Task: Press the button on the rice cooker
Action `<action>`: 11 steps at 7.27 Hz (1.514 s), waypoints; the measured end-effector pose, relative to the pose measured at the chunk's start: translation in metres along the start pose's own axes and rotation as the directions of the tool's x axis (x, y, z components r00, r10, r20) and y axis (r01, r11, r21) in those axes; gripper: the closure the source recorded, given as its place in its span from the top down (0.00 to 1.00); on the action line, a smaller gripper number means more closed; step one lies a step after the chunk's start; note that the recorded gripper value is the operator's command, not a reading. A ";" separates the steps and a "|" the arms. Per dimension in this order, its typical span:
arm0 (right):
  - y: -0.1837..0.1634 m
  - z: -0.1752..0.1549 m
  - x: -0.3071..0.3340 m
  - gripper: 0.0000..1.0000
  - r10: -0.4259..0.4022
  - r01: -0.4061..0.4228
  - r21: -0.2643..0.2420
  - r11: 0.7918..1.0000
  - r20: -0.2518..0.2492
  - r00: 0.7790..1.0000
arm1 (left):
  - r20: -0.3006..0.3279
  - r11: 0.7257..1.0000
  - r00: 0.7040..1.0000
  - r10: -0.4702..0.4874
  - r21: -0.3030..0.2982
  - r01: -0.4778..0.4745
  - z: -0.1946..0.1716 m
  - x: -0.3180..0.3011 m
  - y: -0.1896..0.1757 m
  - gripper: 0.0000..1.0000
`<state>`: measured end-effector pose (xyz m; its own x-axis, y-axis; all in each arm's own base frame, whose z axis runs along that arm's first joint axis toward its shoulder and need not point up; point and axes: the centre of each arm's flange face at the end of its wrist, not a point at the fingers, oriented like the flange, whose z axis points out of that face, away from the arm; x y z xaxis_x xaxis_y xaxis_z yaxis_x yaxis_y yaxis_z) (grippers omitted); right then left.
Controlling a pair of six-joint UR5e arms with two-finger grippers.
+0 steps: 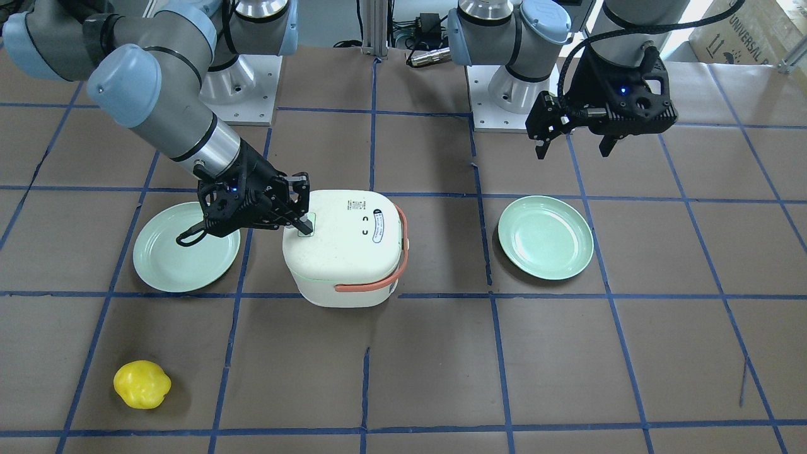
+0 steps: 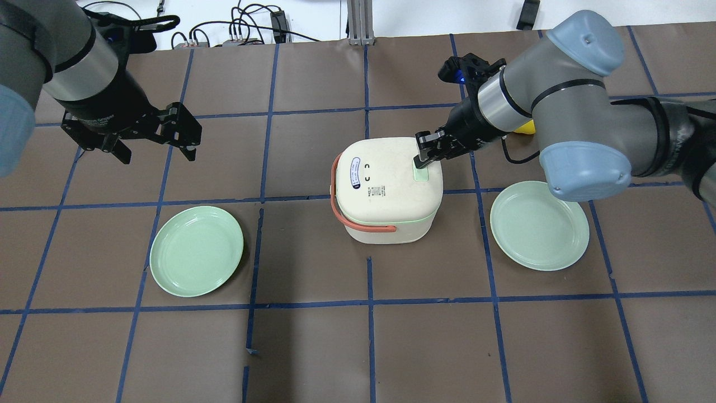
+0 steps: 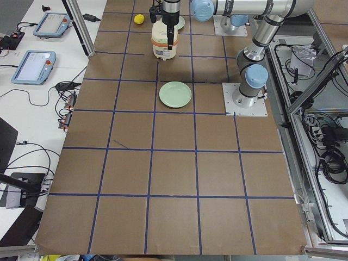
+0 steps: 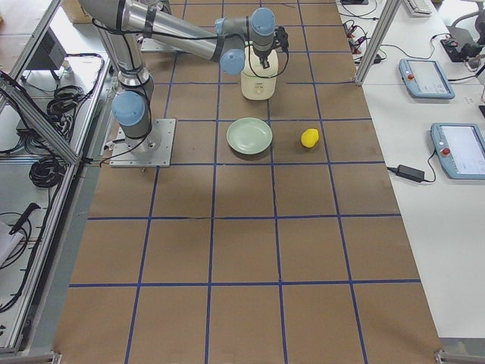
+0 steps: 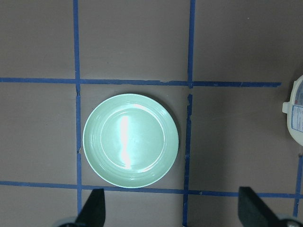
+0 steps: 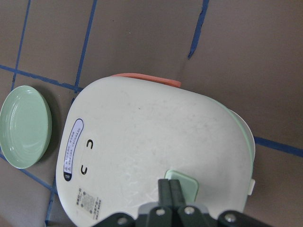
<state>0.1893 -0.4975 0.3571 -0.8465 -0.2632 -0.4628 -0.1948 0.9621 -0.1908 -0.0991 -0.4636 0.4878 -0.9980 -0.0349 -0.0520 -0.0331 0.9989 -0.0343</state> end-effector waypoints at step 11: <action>-0.044 -0.173 -0.049 0.97 0.173 -0.179 0.017 0.984 -0.349 0.921 | 0.000 1.000 1.000 0.000 -0.001 0.000 0.000 0.000 0.000 1.00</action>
<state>0.1537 -0.5146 0.5375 -0.9863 -0.0507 -0.1572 -0.0319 0.9923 -0.1197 -0.0992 -0.4636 0.4876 -0.9980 -0.0348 -0.0520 -0.0331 0.9989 -0.0332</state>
